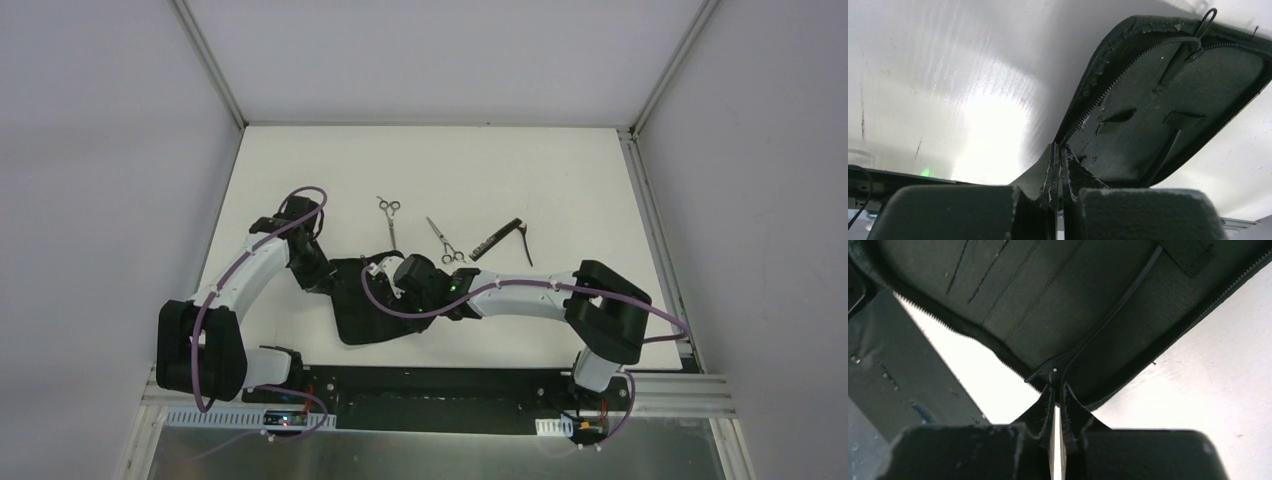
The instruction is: Sort the hair-cutting tools
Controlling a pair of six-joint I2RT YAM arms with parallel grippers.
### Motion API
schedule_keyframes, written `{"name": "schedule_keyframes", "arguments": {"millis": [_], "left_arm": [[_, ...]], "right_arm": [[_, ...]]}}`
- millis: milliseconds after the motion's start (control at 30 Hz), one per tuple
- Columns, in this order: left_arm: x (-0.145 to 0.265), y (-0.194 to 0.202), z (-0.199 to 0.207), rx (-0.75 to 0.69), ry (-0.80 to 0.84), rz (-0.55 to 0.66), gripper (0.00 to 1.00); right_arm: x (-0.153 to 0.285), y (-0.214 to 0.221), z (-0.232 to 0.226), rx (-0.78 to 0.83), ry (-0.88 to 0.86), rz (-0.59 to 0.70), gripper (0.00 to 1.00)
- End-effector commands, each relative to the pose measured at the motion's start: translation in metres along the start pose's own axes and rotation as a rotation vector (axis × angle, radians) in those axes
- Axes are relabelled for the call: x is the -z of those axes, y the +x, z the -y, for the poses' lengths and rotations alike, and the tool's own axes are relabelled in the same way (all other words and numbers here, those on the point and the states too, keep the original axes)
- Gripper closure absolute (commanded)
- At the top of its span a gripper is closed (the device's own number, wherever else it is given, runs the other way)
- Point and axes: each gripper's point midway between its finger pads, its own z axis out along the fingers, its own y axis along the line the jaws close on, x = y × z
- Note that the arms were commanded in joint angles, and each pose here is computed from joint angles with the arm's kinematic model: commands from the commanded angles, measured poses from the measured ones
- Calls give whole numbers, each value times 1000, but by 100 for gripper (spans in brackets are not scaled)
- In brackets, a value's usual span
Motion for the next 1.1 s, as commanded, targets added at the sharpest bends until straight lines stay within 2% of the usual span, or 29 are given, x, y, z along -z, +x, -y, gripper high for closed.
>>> {"name": "schedule_keyframes", "arguments": {"millis": [0, 233, 633, 800, 1067], "left_arm": [[3, 8, 1, 10, 12, -21, 100], [7, 9, -2, -18, 3, -24, 100], [10, 22, 3, -164, 12, -90, 100], [11, 25, -2, -209, -13, -106, 100], [15, 30, -4, -277, -8, -154, 100]], "right_arm": [[-10, -11, 22, -9, 130, 65, 100], [-12, -13, 38, 13, 208, 103, 100], [-20, -33, 29, 107, 76, 106, 100], [-21, -34, 39, 102, 85, 84, 100], [-14, -26, 53, 212, 33, 30, 100]]}}
